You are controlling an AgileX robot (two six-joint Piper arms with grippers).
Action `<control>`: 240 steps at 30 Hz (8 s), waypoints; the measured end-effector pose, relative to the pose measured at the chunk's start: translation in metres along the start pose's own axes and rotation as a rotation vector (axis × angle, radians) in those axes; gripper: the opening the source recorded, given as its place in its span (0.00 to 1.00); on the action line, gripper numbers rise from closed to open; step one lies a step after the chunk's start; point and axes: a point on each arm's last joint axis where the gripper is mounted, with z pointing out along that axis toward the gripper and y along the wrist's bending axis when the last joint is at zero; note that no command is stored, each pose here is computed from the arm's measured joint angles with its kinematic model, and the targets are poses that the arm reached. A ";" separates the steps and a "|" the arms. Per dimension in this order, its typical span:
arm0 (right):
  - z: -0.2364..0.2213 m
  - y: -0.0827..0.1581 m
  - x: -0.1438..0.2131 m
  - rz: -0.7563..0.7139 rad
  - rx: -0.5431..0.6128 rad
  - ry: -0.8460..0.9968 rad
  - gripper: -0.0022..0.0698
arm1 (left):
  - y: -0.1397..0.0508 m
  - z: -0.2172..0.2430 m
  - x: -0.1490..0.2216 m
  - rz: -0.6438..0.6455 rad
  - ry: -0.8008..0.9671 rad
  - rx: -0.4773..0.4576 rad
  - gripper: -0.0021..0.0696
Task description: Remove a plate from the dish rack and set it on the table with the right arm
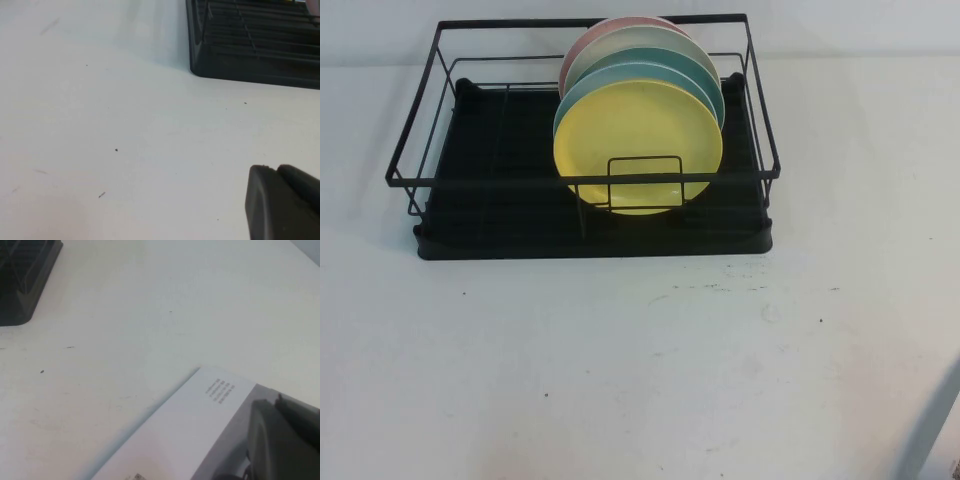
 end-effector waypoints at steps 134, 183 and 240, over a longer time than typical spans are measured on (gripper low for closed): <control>0.259 0.256 -0.233 -0.860 -0.833 0.090 0.53 | 0.000 0.000 0.000 0.000 0.000 0.000 0.02; 0.321 0.258 -0.219 -1.040 -0.758 0.051 0.52 | 0.000 0.000 0.000 0.000 0.000 0.000 0.02; 0.323 0.267 -0.222 -1.055 -0.823 0.049 0.52 | 0.000 0.000 0.000 0.000 0.000 0.000 0.02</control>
